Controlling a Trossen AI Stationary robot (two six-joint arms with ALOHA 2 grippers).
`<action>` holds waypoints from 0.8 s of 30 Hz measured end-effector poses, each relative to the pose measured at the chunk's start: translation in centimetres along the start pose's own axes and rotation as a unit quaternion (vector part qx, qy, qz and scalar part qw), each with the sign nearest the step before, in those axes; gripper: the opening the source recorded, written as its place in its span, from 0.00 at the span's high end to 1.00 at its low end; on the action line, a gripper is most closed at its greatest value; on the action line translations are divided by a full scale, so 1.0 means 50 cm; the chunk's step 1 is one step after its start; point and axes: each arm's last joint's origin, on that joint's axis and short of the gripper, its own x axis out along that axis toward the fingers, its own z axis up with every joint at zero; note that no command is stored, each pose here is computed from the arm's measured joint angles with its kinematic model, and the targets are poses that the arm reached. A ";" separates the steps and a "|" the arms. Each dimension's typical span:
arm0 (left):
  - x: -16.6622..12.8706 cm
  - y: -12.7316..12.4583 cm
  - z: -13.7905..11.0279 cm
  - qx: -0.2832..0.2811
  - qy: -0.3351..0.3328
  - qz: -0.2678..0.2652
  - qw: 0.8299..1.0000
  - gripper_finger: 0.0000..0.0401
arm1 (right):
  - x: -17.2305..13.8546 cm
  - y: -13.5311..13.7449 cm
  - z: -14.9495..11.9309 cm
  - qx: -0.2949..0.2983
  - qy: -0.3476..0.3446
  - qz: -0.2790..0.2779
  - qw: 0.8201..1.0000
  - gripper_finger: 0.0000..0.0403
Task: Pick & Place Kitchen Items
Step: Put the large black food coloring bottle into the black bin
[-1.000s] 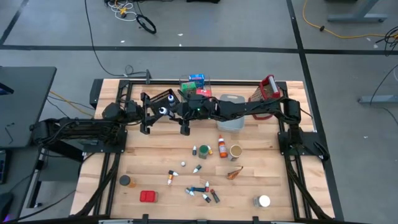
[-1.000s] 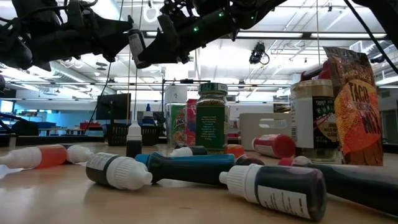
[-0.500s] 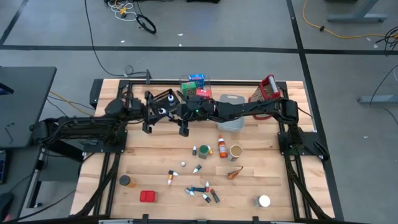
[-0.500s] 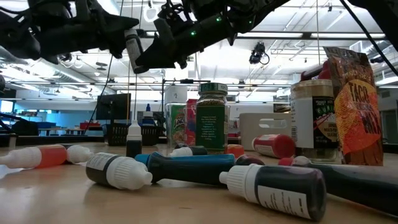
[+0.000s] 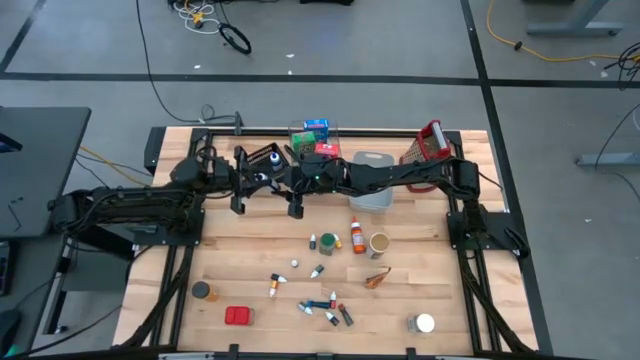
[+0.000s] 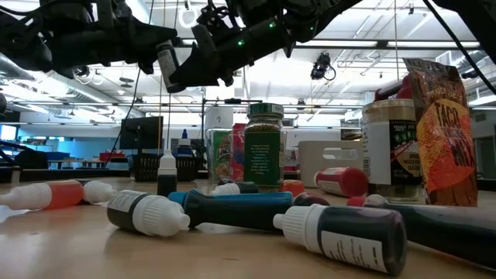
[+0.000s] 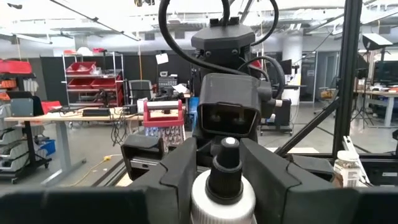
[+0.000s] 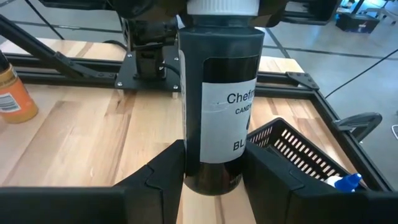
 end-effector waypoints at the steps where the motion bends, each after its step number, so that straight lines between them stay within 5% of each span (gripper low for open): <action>1: 0.000 0.000 0.000 -0.001 0.001 0.000 1.000 0.68 | 0.000 0.000 0.000 0.000 0.000 0.000 1.000 0.62; 24: 0.000 0.005 -0.006 -0.017 0.012 0.037 0.999 0.70 | -0.002 -0.003 -0.003 -0.025 0.017 -0.034 0.999 0.52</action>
